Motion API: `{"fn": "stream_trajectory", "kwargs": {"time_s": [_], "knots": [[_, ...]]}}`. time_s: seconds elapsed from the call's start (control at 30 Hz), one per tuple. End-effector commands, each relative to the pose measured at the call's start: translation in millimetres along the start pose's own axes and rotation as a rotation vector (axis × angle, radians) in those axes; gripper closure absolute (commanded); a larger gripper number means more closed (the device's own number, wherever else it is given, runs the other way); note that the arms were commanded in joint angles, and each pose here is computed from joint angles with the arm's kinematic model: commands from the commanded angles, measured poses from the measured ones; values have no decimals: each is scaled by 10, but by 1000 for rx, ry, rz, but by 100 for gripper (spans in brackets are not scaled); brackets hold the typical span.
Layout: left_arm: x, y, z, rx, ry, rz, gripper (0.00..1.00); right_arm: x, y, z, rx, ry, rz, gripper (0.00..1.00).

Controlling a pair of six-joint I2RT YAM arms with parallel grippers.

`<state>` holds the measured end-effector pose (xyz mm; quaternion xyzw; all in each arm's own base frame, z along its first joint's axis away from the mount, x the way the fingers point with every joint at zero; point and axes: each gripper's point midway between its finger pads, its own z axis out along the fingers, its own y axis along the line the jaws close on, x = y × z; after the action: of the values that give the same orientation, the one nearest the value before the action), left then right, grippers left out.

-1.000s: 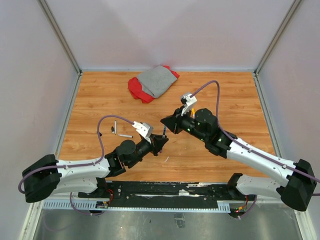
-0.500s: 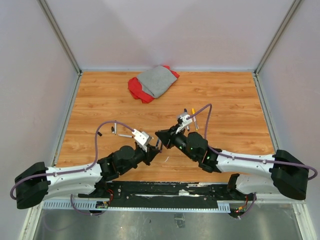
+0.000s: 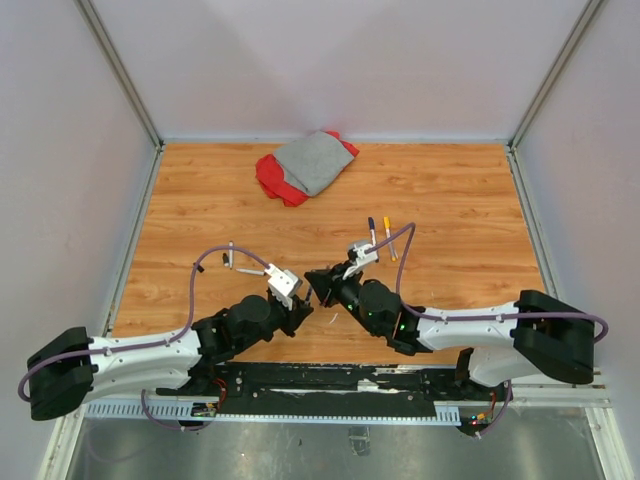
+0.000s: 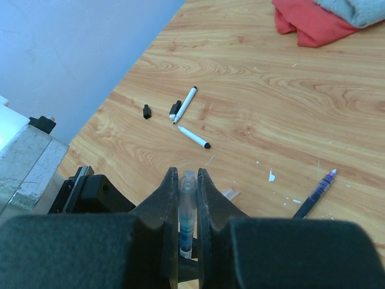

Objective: Insert the pens into the pen caps
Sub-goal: Press the pen cap onto the pen, then place the pen at the center of the board.

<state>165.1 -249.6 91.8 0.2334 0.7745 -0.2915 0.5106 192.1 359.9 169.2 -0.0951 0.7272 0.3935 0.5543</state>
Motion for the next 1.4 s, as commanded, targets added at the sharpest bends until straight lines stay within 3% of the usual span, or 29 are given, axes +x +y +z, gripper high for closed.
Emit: {"fn": "stream_trajectory", "kwargs": {"time_s": [0.0, 0.2, 0.3, 0.5, 0.7, 0.87, 1.1, 1.37], "knots": [[-1631, -229, -174, 58, -552, -184, 100, 867, -102, -409, -25, 349, -201, 99], [-1495, -279, -8, 64, -494, -137, 100, 264, -33, -279, 7, 205, -266, 99], [-1429, -308, 74, 69, -464, -127, 100, -177, 30, -230, 19, 103, -297, 90], [-1376, -357, 142, 88, -440, -128, 100, -987, 202, -275, 15, -52, -349, 82], [-1317, -391, 238, 90, -402, -121, 99, -1516, 274, -514, 14, -132, -387, 54], [-1299, -400, 255, 93, -395, -119, 99, -1543, 188, -728, 0, -131, -360, 51], [-1298, -398, 258, 92, -396, -119, 99, -1118, 149, -667, -66, 99, -295, 56], [-1291, -401, 272, 91, -393, -120, 100, -921, 56, -482, -131, 160, -191, 65]]}}
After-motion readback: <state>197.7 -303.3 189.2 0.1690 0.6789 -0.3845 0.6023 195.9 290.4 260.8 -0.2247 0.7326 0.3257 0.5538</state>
